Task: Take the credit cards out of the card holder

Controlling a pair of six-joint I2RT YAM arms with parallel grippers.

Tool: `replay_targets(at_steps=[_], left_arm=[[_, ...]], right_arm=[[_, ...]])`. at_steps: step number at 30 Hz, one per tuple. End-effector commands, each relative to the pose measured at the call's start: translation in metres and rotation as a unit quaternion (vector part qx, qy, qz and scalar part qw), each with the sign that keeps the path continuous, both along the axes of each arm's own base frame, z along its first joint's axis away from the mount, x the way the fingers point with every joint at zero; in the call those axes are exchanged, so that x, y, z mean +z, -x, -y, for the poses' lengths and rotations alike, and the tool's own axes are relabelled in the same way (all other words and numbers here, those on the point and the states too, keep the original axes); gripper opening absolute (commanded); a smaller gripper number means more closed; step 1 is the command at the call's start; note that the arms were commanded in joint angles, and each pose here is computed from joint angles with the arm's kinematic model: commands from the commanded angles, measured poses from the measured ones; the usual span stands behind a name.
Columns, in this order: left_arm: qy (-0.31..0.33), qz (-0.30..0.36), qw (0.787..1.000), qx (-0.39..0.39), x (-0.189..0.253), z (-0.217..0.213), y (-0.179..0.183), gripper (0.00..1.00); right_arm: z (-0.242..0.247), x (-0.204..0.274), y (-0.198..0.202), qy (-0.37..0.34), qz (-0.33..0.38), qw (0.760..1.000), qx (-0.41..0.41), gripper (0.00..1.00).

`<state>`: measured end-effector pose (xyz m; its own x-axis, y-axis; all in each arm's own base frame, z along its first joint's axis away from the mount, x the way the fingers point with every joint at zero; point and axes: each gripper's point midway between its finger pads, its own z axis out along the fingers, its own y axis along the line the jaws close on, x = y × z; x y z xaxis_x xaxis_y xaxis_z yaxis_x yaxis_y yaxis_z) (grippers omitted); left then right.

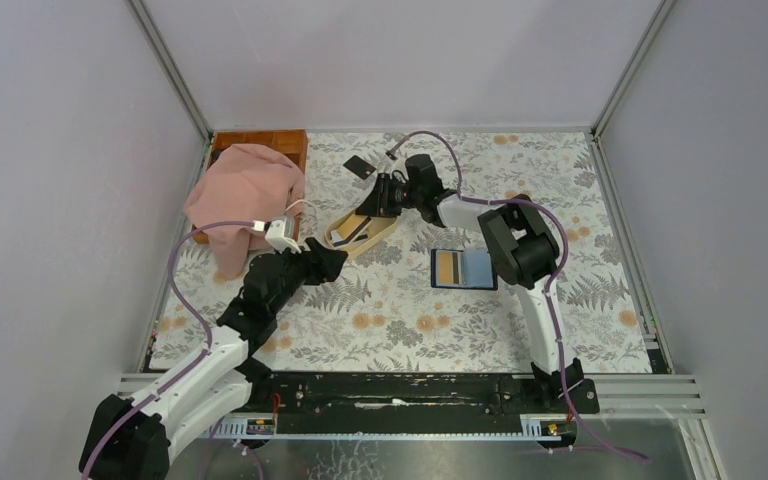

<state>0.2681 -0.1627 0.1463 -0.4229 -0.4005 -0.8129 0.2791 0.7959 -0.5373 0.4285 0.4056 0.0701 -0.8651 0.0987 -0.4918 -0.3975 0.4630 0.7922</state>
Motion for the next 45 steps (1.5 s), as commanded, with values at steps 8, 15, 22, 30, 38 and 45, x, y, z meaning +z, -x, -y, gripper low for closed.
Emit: replay_targets(at_steps=[8,15,22,30,38,45], left_arm=[[-0.020,-0.002,1.000,0.006,-0.009,-0.004,-0.001,0.72],[-0.016,0.001,1.000,-0.007,-0.006,0.000,0.001,0.71],[-0.034,-0.001,0.999,-0.010,-0.010,0.005,-0.003,0.72],[-0.072,0.012,0.996,-0.059,-0.007,0.066,0.002,0.61],[-0.015,-0.010,0.987,-0.158,-0.017,0.147,0.007,0.00],[-0.023,-0.030,0.983,-0.182,-0.034,0.187,-0.008,0.06]], right_arm=[[0.010,0.002,0.011,0.089,0.055,0.994,0.016,0.33],[0.041,0.005,0.007,0.182,0.099,0.978,-0.016,0.32],[0.067,0.037,0.010,0.190,0.148,0.968,-0.069,0.29],[0.136,0.065,0.032,0.222,0.183,0.938,-0.192,0.23],[0.199,0.030,0.076,0.297,0.141,0.913,-0.240,0.00],[0.226,-0.005,0.108,0.322,0.103,0.909,-0.244,0.00]])
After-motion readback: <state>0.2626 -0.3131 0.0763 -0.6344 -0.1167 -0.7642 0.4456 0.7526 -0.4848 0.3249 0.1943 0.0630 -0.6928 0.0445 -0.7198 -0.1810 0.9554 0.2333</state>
